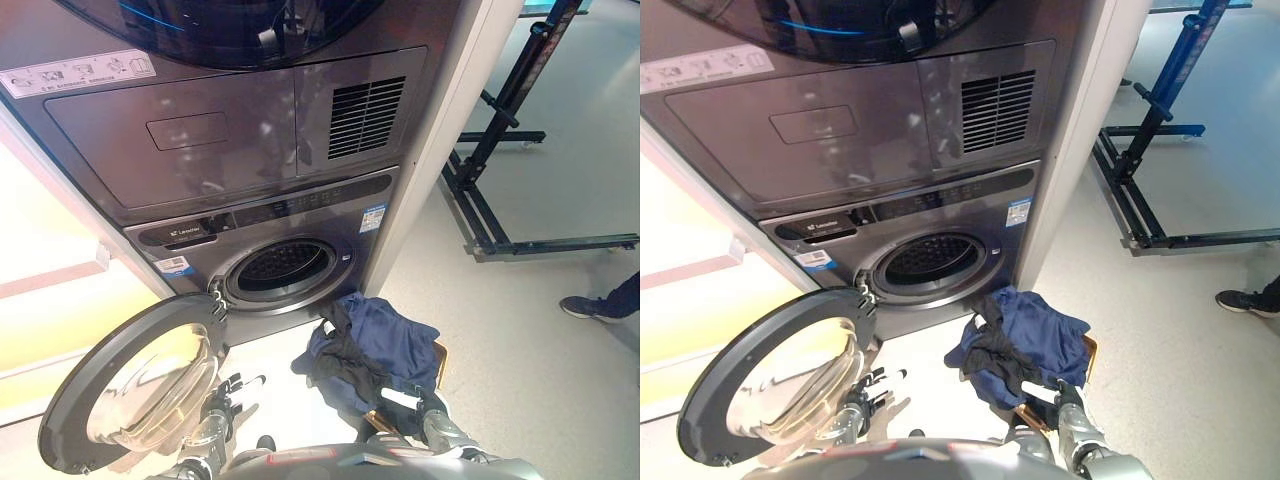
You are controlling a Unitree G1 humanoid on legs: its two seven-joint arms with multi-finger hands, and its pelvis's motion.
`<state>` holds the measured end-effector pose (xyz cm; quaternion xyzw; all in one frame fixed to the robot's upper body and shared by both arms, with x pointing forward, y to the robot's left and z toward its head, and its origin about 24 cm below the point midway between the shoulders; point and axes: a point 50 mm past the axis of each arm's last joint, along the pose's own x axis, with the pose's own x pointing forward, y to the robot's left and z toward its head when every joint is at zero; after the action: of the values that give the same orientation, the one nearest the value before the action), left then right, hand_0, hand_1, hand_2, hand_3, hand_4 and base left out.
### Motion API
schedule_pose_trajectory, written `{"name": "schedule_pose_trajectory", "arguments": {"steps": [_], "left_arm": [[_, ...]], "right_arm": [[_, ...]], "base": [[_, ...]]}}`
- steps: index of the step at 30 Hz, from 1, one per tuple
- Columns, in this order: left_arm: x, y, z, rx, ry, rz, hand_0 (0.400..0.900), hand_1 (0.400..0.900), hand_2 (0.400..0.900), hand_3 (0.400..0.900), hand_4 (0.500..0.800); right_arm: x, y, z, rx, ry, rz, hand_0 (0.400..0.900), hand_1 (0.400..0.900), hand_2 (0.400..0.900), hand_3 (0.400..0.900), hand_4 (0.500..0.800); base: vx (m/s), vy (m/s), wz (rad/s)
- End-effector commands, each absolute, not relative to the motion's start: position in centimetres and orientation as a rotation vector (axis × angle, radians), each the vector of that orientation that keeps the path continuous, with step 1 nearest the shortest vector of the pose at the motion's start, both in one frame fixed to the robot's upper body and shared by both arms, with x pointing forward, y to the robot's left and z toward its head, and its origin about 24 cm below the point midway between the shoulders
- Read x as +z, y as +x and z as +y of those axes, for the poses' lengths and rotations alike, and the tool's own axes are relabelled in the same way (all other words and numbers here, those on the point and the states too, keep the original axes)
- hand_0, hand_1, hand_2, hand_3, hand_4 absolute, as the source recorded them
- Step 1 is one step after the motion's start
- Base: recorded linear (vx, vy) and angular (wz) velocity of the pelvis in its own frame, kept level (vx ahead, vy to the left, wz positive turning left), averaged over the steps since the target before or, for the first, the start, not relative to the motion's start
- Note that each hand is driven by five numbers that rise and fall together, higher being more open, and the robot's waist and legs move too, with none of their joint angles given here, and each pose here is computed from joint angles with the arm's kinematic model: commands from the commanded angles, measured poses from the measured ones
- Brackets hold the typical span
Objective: Put the clothes in the basket into the washing machine.
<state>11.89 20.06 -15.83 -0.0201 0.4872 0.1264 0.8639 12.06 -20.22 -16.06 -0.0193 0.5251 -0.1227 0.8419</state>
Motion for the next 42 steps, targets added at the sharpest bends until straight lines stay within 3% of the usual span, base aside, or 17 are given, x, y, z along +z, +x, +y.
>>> {"name": "schedule_pose_trajectory", "arguments": {"steps": [1,30,35,42], "left_arm": [[-15.1,14.1,20.5,0.245,0.01,0.974,0.9,0.9,0.9,0.9,0.8],[-15.1,14.2,20.5,0.248,-0.004,0.964,0.9,0.9,0.9,0.9,0.8],[-14.0,16.2,20.7,0.243,0.015,0.863,0.9,0.9,0.9,0.9,0.8],[-7.0,23.6,20.7,0.235,0.018,0.389,0.9,0.9,0.9,0.9,0.8]], "right_arm": [[-15.0,15.4,-19.9,-0.224,-0.054,1.018,0.9,0.9,0.9,0.9,0.8],[-14.8,15.8,-19.9,-0.214,-0.064,1.003,0.9,0.9,0.9,0.9,0.8],[-13.0,19.4,-20.2,-0.113,-0.264,0.87,0.9,0.9,0.9,0.9,0.8],[-5.0,28.7,-20.9,0.042,-0.877,0.403,0.9,0.9,0.9,0.9,0.8]], "base": [[0.0,0.0,0.0],[0.0,0.0,0.0],[-0.048,0.004,0.03],[-0.269,-0.001,0.09]]}}
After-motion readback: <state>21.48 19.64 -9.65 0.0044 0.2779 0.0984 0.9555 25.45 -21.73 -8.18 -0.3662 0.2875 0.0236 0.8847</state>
